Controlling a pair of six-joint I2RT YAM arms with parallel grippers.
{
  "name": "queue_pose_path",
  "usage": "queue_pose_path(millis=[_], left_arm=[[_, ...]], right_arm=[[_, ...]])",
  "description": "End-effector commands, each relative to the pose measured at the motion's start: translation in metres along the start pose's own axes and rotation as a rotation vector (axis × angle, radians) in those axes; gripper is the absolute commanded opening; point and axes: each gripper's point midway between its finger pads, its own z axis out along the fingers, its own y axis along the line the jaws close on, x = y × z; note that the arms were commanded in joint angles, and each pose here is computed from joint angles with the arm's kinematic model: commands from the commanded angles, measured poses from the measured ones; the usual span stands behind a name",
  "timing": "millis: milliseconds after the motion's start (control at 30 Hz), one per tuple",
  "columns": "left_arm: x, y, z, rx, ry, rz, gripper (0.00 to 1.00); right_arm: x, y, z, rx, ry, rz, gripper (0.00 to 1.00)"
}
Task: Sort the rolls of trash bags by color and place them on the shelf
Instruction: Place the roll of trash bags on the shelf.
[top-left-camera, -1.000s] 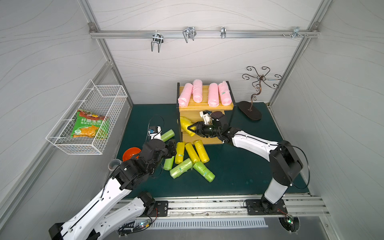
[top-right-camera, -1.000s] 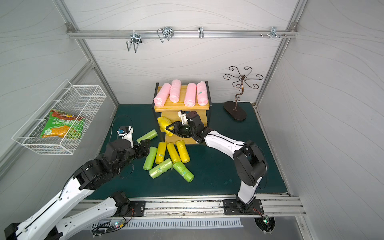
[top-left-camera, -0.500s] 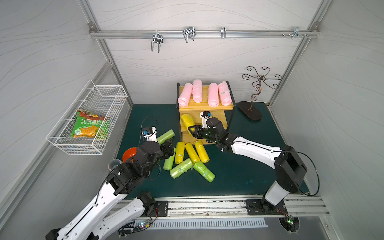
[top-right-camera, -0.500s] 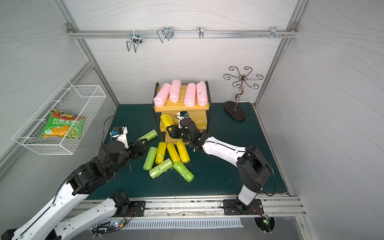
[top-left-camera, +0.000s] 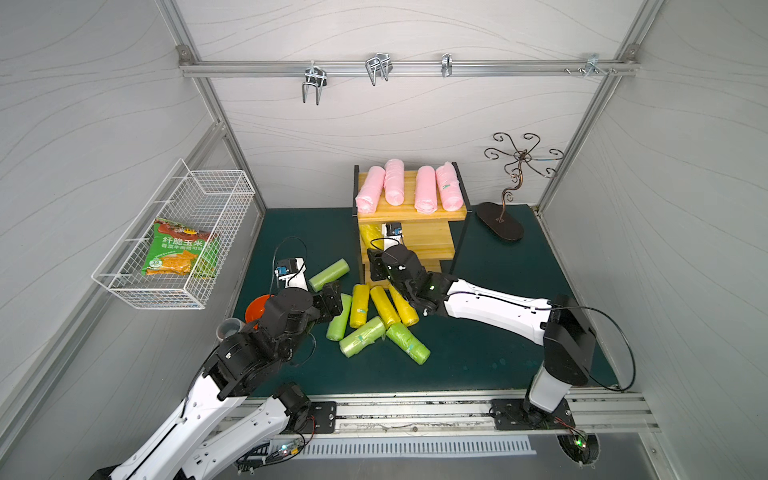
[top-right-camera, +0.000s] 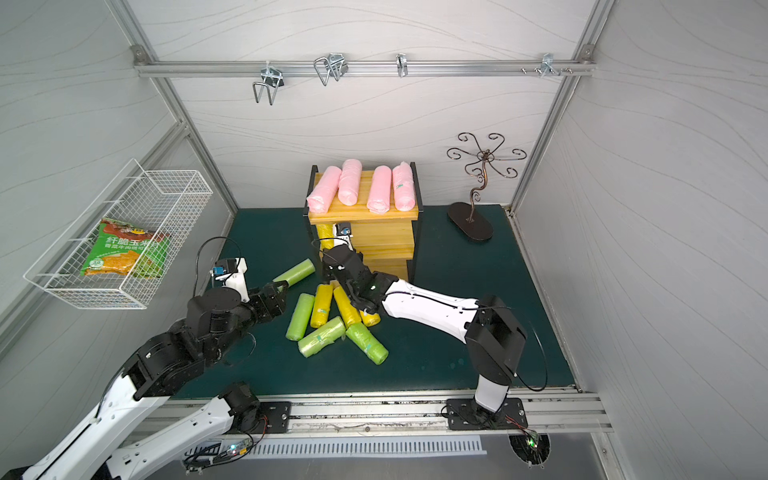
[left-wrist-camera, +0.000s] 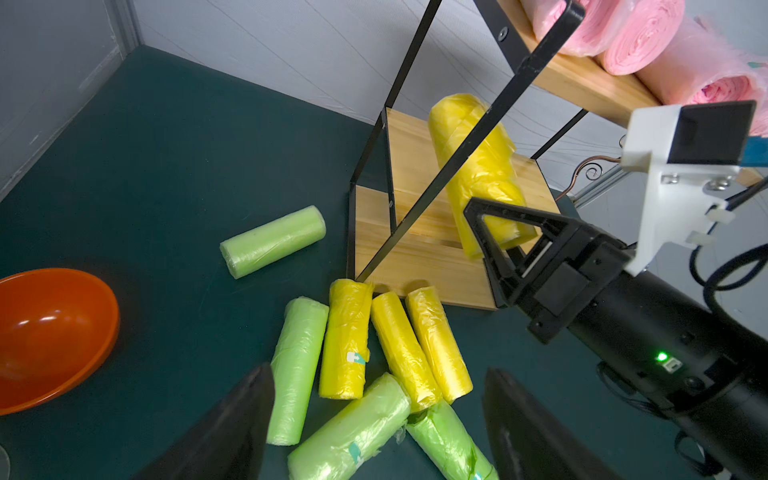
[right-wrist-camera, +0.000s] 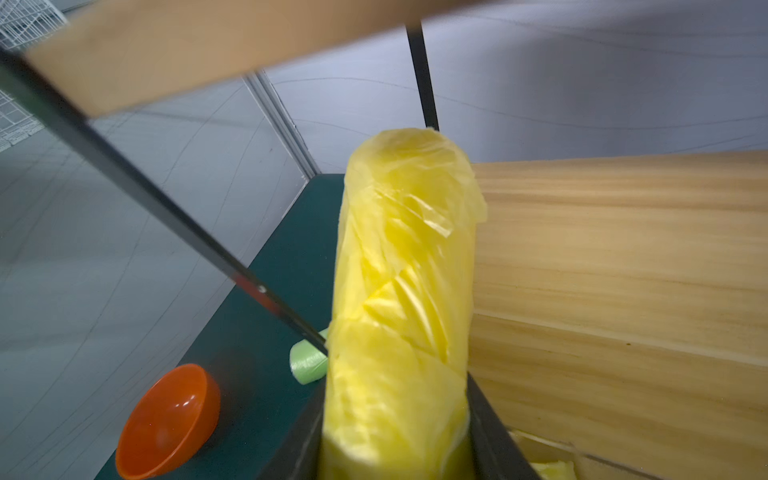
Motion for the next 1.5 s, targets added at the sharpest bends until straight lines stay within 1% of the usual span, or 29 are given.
queue_pose_path(millis=[0,200,400,600,733,967,1033,1100,1200,1367,1467], left_arm=[[-0.018,-0.001,-0.011,0.015,-0.061,-0.032,0.84],[-0.023,0.006,-0.022,0.007,-0.082,-0.028,0.84],[-0.020,0.012,-0.025,-0.001,-0.081,-0.023,0.84],[-0.016,0.013,-0.024,0.000,-0.075,-0.026,0.84],[-0.018,0.013,-0.026,0.002,-0.082,-0.028,0.84],[-0.017,0.017,-0.029,-0.001,-0.083,-0.033,0.84],[-0.015,0.018,-0.029,-0.001,-0.080,-0.034,0.84],[-0.014,0.019,-0.029,-0.003,-0.080,-0.035,0.84],[-0.014,0.019,-0.029,-0.003,-0.079,-0.037,0.84],[-0.012,0.019,-0.027,-0.005,-0.072,-0.038,0.84],[-0.012,0.019,-0.028,-0.004,-0.073,-0.039,0.84]], right_arm=[[-0.006,-0.003,0.005,0.121,-0.045,-0.072,0.00],[-0.002,-0.009,0.015,0.216,-0.042,-0.104,0.00],[-0.003,-0.016,0.022,0.269,-0.033,-0.115,0.00],[-0.004,-0.020,0.029,0.305,-0.010,-0.065,0.00],[0.001,-0.017,0.037,0.310,0.020,-0.065,0.00],[0.015,-0.037,0.043,0.336,0.064,0.024,0.00],[0.018,-0.040,0.043,0.336,0.070,0.033,0.09],[0.018,-0.041,0.042,0.328,0.068,0.038,0.22],[0.018,-0.041,0.040,0.319,0.067,0.038,0.35],[0.016,-0.040,0.038,0.309,0.071,0.034,0.52],[0.012,-0.041,0.034,0.305,0.067,0.035,0.56]])
